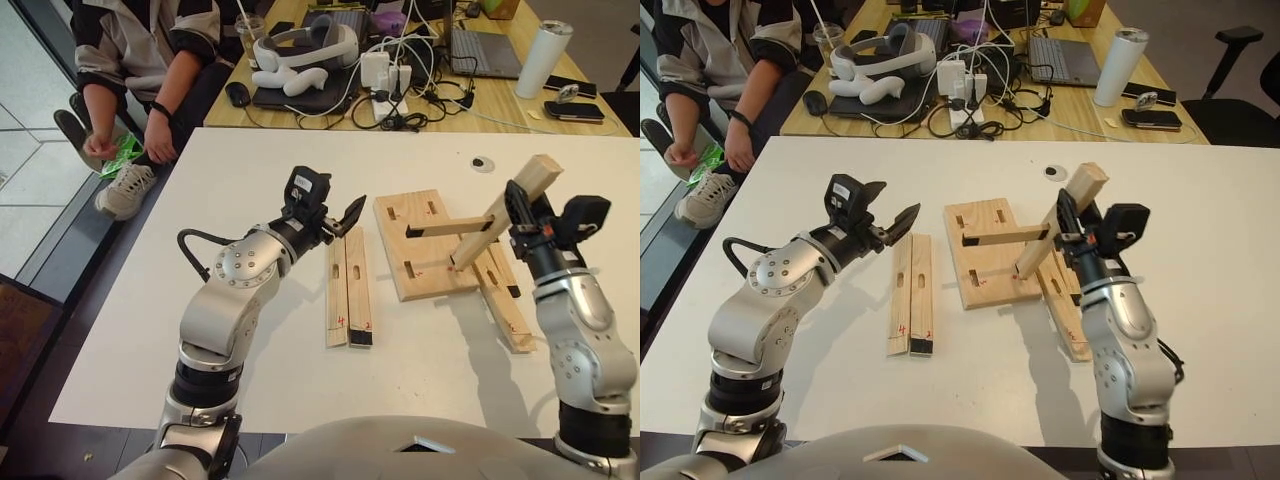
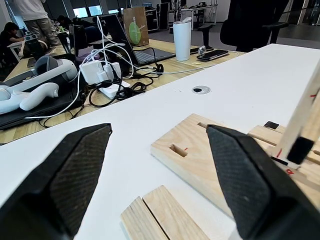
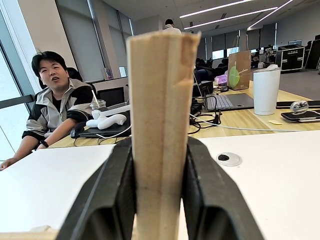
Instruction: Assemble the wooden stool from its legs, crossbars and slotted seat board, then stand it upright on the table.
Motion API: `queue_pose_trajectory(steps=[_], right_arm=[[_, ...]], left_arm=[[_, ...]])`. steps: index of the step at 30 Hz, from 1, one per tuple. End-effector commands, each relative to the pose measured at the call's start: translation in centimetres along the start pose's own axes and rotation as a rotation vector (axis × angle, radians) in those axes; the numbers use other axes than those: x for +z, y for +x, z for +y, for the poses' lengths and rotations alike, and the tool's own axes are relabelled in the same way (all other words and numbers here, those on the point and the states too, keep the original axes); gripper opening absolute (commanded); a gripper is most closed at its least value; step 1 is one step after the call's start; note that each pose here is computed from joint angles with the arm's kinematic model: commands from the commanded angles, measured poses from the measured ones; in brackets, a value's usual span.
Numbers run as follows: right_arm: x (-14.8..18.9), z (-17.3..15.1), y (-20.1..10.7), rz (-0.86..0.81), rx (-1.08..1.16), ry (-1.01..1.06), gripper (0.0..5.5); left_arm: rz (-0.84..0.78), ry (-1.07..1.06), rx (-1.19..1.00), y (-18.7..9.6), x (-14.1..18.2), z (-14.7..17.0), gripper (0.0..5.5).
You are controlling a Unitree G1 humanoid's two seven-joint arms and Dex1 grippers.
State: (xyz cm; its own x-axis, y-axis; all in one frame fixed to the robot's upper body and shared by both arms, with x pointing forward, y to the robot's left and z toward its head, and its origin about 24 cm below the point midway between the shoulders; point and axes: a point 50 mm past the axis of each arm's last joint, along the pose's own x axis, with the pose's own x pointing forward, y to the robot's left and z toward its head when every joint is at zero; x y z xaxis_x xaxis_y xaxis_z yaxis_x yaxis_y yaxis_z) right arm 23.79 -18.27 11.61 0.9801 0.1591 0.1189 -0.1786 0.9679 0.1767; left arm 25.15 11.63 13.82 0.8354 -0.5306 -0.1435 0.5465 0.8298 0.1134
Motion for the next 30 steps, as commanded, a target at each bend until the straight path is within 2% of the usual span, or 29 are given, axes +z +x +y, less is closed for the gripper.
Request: queue_pose_trajectory(steps=[1, 5, 9, 14, 19, 21, 25, 28, 30], right_arm=[[-2.0, 1.2, 2.4, 0.033, 0.007, -0.024, 1.00], [-3.6, 3.2, 5.0, 0.006, 0.037, -0.060, 1.00], [-4.7, 4.2, 6.0, -0.023, 0.047, -0.122, 1.00], [-5.7, 5.3, 5.4, -0.036, 0.081, -0.170, 1.00], [-5.1, 5.1, 4.5, -0.041, 0.091, -0.194, 1.00], [-4.8, 4.6, 4.0, -0.036, 0.079, -0.193, 1.00], [-4.6, 3.8, 3.5, -0.021, 0.051, -0.191, 1.00], [-4.6, 3.8, 3.2, -0.031, 0.015, -0.171, 1.00], [-4.6, 4.0, 2.8, -0.048, -0.008, -0.164, 1.00]], left_arm=[[-0.007, 0.004, -0.034, 0.7, 0.6, 0.0, 3.52], [-0.016, 0.017, -0.070, 1.1, 1.2, 0.1, 3.52], [-0.016, 0.028, -0.105, 1.3, 1.6, 0.3, 3.52], [-0.012, 0.039, -0.131, 1.3, 1.9, 0.4, 3.52], [-0.007, 0.025, -0.146, 1.3, 1.8, 0.2, 3.52], [-0.063, -0.073, -0.134, 1.2, 2.5, 0.5, 3.52], [-0.274, -0.277, 0.126, 0.8, 5.0, 3.1, 3.52], [-0.340, -0.351, 0.398, 0.1, 5.1, 4.8, 3.52], [-0.363, -0.366, 0.497, -0.4, 5.0, 5.0, 3.52]])
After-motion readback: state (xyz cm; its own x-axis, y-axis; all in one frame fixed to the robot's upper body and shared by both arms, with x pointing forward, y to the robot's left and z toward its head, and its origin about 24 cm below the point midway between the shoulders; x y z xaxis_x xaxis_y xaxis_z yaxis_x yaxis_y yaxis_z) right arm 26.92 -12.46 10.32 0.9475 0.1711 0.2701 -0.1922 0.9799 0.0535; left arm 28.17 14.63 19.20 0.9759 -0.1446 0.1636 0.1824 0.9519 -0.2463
